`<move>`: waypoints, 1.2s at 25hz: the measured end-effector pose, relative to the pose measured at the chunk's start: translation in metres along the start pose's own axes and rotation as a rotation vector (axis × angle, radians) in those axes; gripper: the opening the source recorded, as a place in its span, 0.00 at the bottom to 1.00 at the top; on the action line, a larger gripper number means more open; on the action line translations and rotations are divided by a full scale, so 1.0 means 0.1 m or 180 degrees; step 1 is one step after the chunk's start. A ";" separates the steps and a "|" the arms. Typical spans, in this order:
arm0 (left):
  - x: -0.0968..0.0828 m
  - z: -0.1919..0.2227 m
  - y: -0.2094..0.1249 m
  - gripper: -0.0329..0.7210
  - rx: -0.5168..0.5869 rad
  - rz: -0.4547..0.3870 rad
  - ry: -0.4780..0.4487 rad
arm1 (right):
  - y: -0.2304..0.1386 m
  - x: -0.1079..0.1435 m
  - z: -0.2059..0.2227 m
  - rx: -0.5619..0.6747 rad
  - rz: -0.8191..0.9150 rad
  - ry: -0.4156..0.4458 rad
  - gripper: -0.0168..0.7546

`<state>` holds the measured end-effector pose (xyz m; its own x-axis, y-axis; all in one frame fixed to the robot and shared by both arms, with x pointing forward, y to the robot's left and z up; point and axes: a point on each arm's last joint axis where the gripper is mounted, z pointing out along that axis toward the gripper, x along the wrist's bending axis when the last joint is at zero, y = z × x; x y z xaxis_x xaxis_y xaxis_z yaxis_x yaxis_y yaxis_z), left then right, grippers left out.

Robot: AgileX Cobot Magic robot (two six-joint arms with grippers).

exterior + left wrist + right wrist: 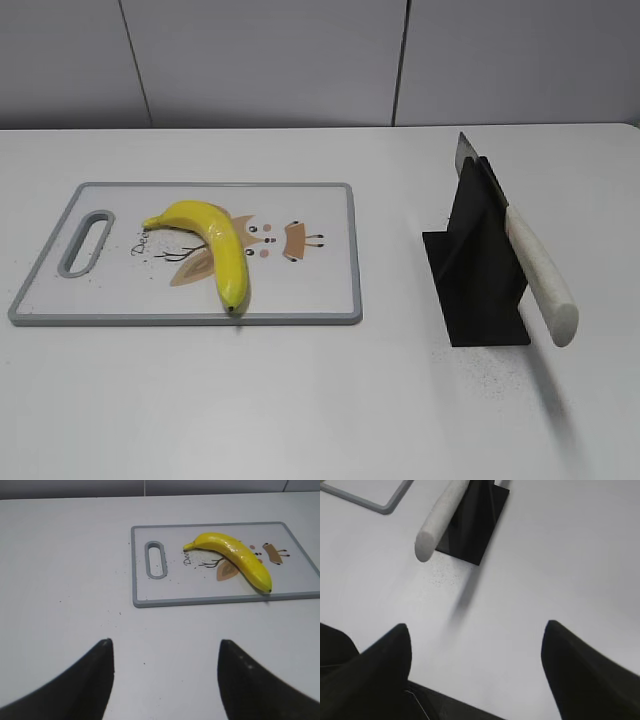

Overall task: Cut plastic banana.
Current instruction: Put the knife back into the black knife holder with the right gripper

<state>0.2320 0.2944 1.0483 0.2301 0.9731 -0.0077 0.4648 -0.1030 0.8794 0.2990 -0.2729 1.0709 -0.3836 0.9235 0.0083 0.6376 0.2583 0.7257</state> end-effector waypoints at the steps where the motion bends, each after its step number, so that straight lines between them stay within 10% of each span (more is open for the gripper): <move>1: 0.00 0.00 0.00 0.87 0.0000 0.0000 0.0000 | -0.06 -0.01 -0.02 -0.0033 -0.0001 -0.0001 0.81; 30: 0.00 0.00 0.00 0.83 0.0000 -0.0003 0.0001 | -0.62 -0.06 -0.39 -0.0960 -0.0023 0.0049 0.79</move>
<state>0.2320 0.2943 1.0483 0.2295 0.9733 -0.0084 0.4650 -0.1020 0.8794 0.2358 -0.3059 1.0528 -0.3989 0.9169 0.0111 0.4086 0.1668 0.8973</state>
